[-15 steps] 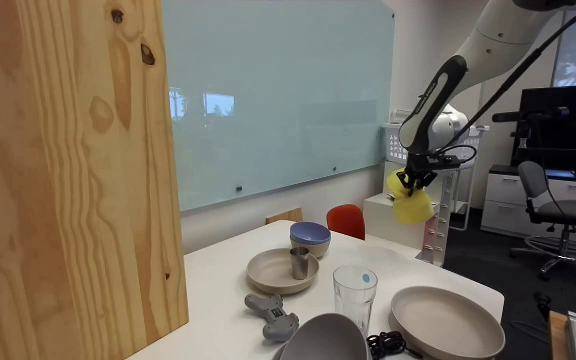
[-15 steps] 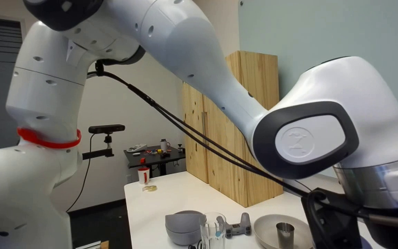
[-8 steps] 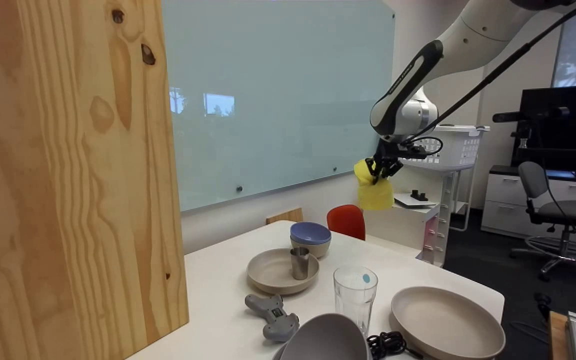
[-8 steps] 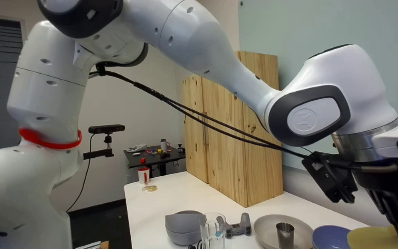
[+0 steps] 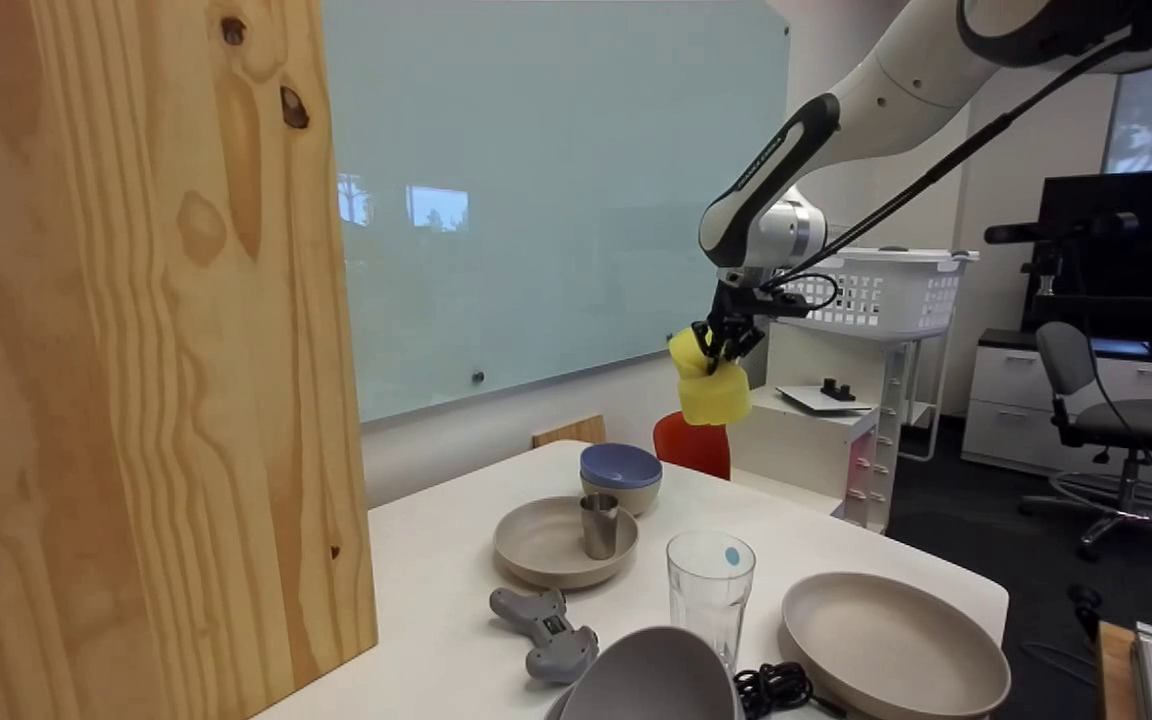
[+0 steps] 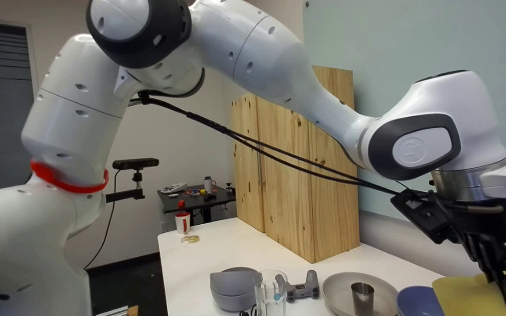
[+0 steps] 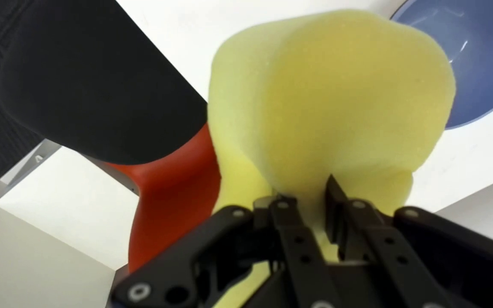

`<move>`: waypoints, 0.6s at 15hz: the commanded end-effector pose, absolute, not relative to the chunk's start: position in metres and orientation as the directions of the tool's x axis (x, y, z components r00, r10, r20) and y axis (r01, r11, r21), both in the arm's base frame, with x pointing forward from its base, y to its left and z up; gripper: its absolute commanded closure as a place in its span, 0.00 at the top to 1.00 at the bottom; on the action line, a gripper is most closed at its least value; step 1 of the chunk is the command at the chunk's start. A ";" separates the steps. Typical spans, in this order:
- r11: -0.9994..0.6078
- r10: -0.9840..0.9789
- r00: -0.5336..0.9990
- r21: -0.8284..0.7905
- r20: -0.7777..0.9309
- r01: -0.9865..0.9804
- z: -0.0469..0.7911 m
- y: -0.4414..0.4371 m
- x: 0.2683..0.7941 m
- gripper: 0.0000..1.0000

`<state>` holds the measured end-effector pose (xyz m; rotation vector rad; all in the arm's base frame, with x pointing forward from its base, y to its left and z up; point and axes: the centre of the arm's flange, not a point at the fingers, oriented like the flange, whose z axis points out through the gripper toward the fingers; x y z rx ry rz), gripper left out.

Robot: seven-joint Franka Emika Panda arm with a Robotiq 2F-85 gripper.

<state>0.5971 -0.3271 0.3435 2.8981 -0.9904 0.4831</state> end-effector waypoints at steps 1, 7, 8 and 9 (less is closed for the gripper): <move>-0.826 -0.556 0.791 -0.065 0.257 -0.560 0.321 -0.333 0.635 0.05; -0.901 -0.434 0.876 -0.082 0.213 -0.426 0.299 -0.306 0.669 0.05; -0.911 -0.413 0.887 -0.083 0.208 -0.405 0.297 -0.300 0.673 0.05; -0.922 -0.387 0.899 -0.080 0.206 -0.378 0.295 -0.296 0.677 0.05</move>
